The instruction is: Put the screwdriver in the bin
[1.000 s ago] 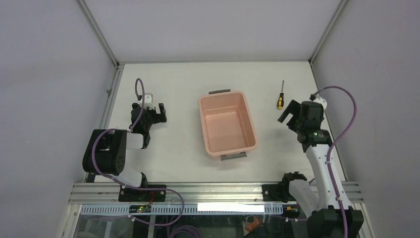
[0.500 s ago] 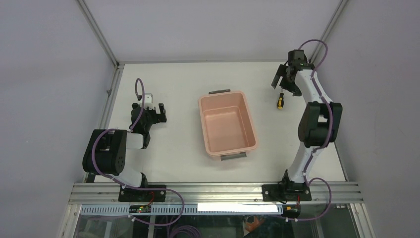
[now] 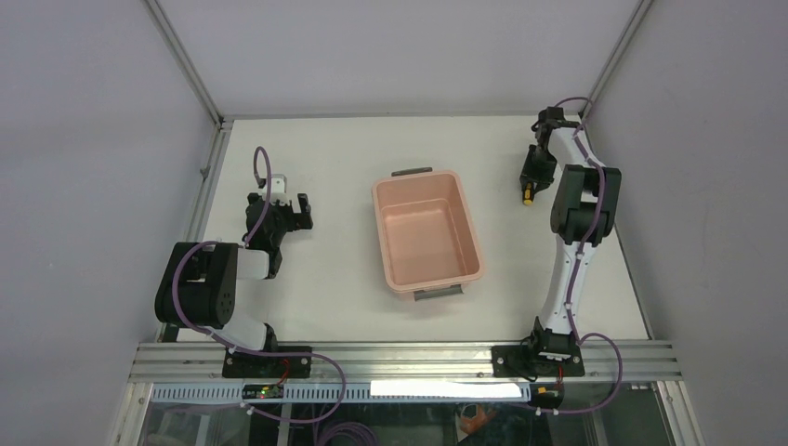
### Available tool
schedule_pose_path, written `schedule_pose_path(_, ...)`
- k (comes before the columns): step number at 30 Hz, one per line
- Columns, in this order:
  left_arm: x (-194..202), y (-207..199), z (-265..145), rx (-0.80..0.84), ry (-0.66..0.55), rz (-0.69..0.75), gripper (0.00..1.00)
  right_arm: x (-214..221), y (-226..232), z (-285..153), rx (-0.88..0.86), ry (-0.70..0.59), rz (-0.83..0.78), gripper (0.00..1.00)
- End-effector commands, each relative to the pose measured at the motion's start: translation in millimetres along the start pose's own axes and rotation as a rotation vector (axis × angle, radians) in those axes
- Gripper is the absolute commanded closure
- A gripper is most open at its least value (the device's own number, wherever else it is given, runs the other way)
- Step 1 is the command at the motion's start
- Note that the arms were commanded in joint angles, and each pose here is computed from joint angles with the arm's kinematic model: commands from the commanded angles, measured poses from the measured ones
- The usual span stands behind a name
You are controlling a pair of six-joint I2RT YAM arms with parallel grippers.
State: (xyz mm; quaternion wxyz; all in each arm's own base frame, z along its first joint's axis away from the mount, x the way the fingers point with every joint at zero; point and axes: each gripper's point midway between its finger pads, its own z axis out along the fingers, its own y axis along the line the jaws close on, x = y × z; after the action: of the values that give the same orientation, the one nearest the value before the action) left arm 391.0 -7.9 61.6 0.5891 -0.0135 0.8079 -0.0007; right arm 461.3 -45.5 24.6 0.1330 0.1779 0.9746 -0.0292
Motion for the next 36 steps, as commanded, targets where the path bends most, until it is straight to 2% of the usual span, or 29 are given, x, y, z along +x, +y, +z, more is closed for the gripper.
schedule_pose_path(1, -17, -8, -3, 0.033, -0.055, -0.016, 0.01, 0, 5, 8, -0.034, 0.025, -0.043, 0.72)
schedule_pose_path(5, -17, -8, -3, 0.032, -0.055, -0.016, 0.01, 1, 10, -9, -0.071, 0.013, -0.044, 1.00)
schedule_pose_path(11, -17, -8, -3, 0.033, -0.054, -0.016, 0.01, 3, -1, -97, -0.071, -0.077, -0.018, 1.00)
schedule_pose_path(20, -17, -8, -3, 0.033, -0.055, -0.016, 0.01, 40, 5, -207, -0.139, -0.156, 0.044, 1.00)
schedule_pose_path(23, -17, -8, -3, 0.033, -0.055, -0.016, 0.01, 61, 30, -254, -0.173, -0.216, -0.012, 1.00)
schedule_pose_path(27, -17, -9, -3, 0.034, -0.055, -0.016, 0.01, 95, 85, -303, -0.284, -0.265, -0.139, 1.00)
schedule_pose_path(32, -17, -8, -3, 0.033, -0.055, -0.016, 0.01, 132, 148, -342, -0.404, -0.312, -0.288, 1.00)
schedule_pose_path(36, -17, -9, -3, 0.033, -0.055, -0.016, 0.01, 154, 191, -356, -0.492, -0.336, -0.380, 1.00)
